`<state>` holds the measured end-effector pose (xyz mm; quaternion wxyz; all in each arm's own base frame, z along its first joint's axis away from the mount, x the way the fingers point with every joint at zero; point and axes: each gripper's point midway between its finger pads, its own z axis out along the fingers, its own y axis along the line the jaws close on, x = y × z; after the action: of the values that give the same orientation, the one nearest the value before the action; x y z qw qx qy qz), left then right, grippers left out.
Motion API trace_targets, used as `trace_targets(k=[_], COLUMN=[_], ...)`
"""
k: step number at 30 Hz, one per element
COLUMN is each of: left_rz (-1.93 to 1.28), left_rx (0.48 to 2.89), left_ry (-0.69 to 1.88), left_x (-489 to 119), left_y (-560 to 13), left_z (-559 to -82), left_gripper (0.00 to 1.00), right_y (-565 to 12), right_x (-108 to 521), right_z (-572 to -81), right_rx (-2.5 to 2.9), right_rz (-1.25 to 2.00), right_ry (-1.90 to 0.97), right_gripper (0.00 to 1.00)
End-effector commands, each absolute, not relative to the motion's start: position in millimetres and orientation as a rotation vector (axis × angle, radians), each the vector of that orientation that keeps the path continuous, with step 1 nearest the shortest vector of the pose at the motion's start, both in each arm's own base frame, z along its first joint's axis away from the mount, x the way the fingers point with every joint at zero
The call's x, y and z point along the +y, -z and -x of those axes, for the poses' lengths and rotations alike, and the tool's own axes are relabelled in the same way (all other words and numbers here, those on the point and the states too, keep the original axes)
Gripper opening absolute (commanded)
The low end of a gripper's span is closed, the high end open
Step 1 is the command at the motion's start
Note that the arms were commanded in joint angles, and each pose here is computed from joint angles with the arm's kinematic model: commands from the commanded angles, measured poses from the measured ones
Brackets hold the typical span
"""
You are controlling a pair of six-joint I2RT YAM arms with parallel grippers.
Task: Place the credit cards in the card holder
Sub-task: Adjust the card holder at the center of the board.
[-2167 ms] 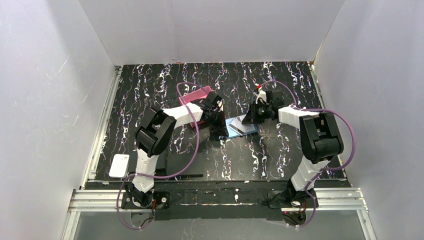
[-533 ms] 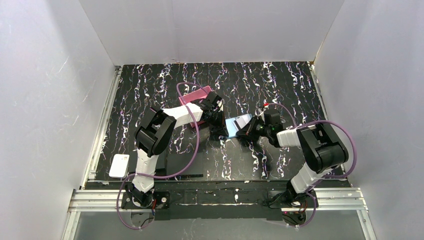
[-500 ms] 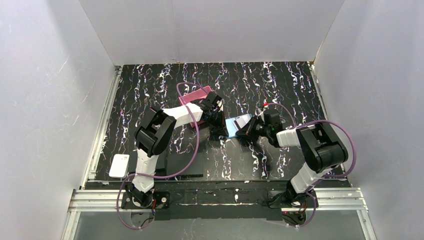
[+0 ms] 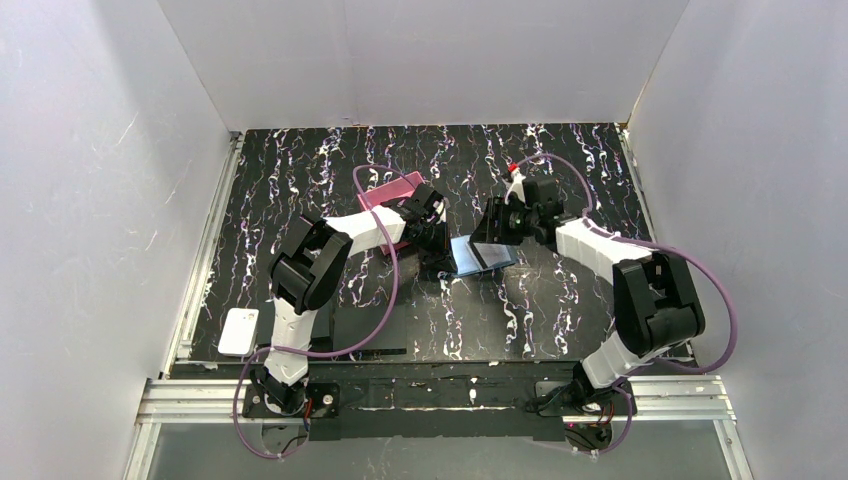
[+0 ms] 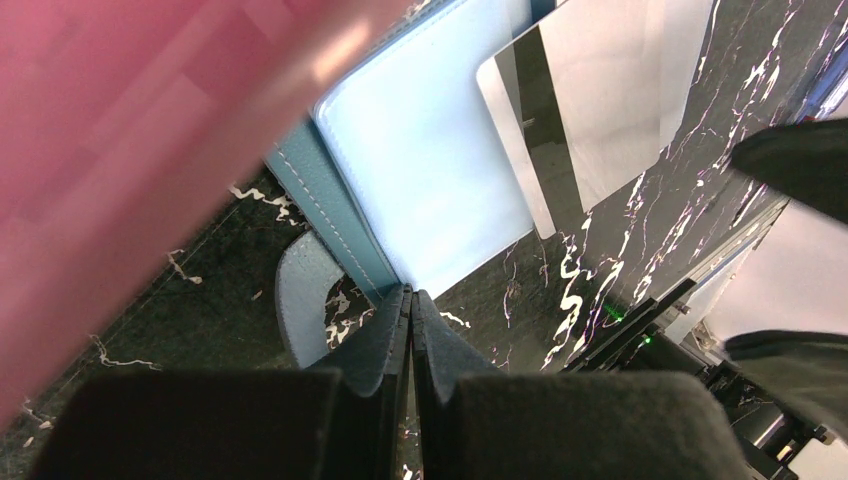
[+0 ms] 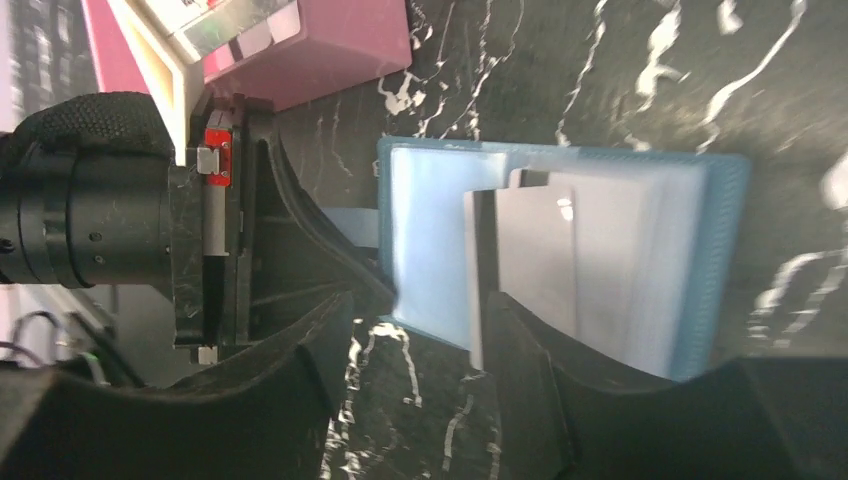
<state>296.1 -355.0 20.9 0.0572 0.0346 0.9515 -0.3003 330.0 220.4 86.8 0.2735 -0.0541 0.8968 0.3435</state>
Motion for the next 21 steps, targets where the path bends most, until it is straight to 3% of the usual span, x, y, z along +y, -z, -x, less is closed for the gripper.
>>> trace_targets(k=[1, 5, 9, 14, 21], left_rz=[-0.110, -0.117, -0.122, -0.119, -0.115], left_rx=[2.925, 2.924, 2.923, 2.925, 2.922], left_ry=[0.869, 0.873, 0.875, 0.880, 0.886], left_x=[-344.6, -345.1, -344.9, -346.1, -347.0], left_y=[-21.0, -21.4, -22.2, -21.2, -21.6], left_z=[-283.5, -283.1, -282.6, -282.9, -283.4], left_gripper=[0.00, 0.00, 0.00, 0.00, 0.00], right_y=[-79.0, -76.3, -81.6, -75.9, -50.2], right_x=[190.1, 190.9, 197.0, 213.1, 201.4], right_z=[-324.8, -324.5, -313.4, -288.4, -281.1], right_rx=[2.514, 2.524, 2.529, 2.484, 2.491], right_rz=[0.381, 0.468, 0.361, 0.185, 0.137], right_ry=[-0.679, -0.678, -0.743, -0.811, -0.677], right_gripper=[0.62, 0.63, 0.53, 0.50, 0.09])
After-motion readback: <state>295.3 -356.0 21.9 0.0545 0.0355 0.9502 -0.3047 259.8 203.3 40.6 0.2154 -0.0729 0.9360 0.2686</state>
